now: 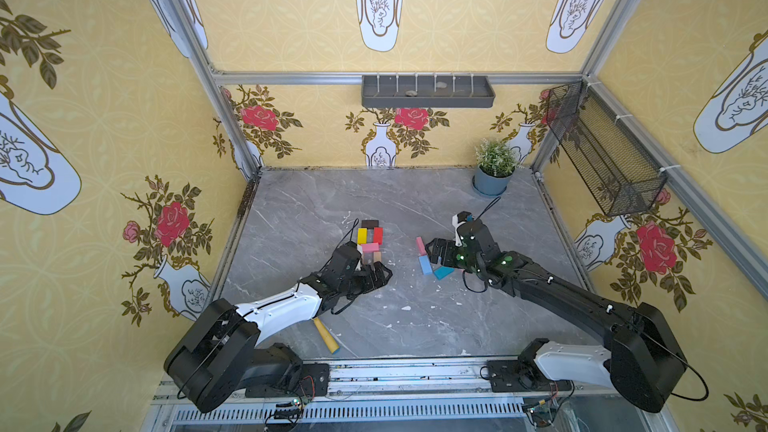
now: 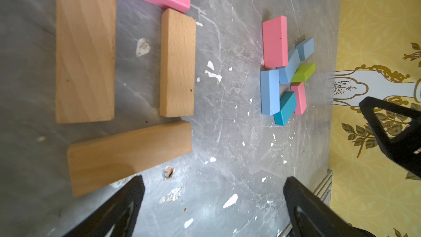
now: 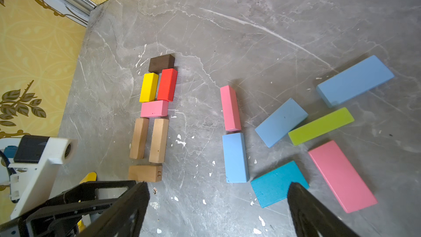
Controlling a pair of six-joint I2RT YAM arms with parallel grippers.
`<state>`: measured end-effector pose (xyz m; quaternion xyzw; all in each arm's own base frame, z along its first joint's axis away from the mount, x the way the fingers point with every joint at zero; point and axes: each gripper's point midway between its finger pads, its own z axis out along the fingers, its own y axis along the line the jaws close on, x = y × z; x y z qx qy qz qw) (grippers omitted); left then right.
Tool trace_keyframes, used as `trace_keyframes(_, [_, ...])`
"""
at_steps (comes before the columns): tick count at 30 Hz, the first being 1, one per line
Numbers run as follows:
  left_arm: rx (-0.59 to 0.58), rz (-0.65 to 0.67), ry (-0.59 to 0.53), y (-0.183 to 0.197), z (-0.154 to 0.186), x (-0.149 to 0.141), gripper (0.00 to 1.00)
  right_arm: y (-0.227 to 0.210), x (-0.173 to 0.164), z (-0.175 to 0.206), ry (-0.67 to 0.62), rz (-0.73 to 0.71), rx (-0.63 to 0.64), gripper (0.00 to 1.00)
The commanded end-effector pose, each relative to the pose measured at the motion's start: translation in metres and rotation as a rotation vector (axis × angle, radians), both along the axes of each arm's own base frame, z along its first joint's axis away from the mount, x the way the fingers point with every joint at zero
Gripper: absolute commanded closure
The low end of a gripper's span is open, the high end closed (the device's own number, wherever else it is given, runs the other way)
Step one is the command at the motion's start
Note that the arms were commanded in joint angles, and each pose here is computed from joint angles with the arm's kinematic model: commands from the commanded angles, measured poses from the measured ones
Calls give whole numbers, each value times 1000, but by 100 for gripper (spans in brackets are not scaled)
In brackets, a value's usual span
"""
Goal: Assemble the number 8 with building blocks
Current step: Assemble the building block at the center of the board.
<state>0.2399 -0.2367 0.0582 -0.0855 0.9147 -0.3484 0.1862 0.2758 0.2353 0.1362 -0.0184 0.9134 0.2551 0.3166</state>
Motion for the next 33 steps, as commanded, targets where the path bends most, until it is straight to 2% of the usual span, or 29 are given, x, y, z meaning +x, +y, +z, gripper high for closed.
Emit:
trace_keyframes(1, [-15,-5,-17,-5,1,5,2,-1,2,0,-10,-1,-6,2])
trace_keyframes(19, [-2,11,-28,-2,0,7,3,-1,1,-4,-1,4,-2,2])
trace_keyframes(25, [-19,23,-97,2,26,10,3,0,3,1,-11,7,1,2])
trace_keyframes(30, [39,48,-183,18,52,12,2,-14,9,-1,17,-63,-56,2])
trace_keyframes(33, [76,67,-241,28,66,15,2,-16,14,-6,43,-42,-100,3])
